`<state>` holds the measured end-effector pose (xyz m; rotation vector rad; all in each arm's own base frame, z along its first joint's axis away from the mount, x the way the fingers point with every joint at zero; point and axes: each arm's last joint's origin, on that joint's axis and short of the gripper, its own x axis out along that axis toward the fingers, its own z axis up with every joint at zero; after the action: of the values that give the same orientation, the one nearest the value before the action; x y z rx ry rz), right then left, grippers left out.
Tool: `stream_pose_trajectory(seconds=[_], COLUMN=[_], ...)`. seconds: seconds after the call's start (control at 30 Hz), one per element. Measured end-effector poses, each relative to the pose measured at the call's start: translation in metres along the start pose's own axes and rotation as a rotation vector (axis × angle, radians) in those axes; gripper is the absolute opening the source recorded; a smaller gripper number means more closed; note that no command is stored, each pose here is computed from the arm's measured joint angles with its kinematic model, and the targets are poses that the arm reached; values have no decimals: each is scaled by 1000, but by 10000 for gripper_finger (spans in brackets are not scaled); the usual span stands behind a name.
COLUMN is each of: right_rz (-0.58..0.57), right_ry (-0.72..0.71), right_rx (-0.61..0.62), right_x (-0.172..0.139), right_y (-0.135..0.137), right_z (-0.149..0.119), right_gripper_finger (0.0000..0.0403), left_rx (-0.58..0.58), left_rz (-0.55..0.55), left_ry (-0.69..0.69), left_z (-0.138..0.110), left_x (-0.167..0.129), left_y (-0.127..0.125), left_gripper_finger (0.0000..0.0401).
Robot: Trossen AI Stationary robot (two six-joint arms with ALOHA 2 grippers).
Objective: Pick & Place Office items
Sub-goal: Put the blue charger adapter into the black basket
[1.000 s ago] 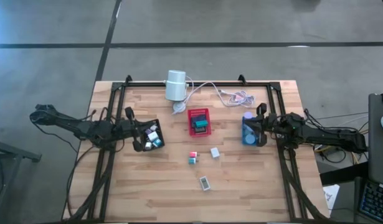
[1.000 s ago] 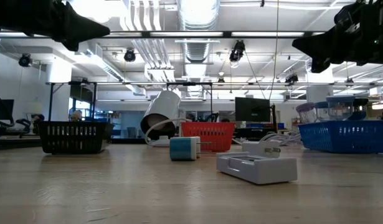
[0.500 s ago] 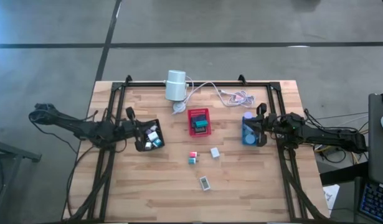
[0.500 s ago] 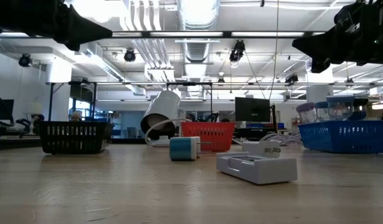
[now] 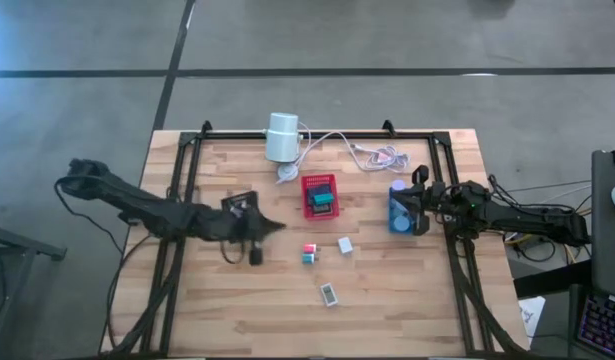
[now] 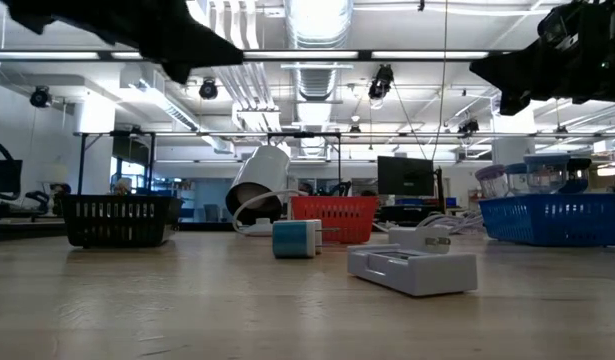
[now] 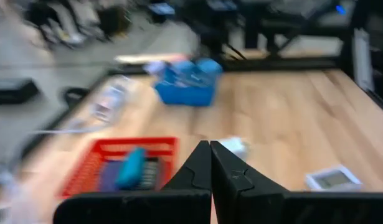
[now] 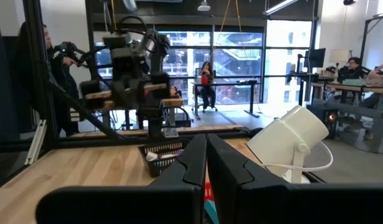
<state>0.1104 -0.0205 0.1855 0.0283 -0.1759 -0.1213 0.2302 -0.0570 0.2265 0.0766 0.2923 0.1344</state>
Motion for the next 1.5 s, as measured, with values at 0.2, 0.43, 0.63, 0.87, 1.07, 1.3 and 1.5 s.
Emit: stream_pose_trajectory(seconds=[0.2, 0.43, 0.63, 0.87, 1.07, 1.3, 1.5], right_rz=[2, 3, 4, 3, 2, -3, -6], right_ry=[9, 9, 10, 21, 36, 68, 76], right_rx=[12, 29, 47, 55, 79, 107, 107], right_x=[0, 0, 0, 1, 2, 4, 5], right_y=[0, 0, 0, 0, 0, -1, -1], right_z=[-1, -1, -1, -2, -4, -7, -8], right_gripper_finger=[13, 13, 13, 13, 13, 13, 13], left_rx=[-43, -196, -280, -344, -488, -548, -570], left_rz=[-98, -84, -90, -60, 91, 108, 152], left_ry=[116, 253, 332, 401, 421, 417, 474], left_z=[3, -8, -21, -34, -53, -53, -62], left_x=[48, 89, 104, 108, 115, 115, 114], left_y=[-25, -45, -66, -84, -84, -84, -83], left_gripper_finger=[1, 57, 147, 253, 282, 304, 304])
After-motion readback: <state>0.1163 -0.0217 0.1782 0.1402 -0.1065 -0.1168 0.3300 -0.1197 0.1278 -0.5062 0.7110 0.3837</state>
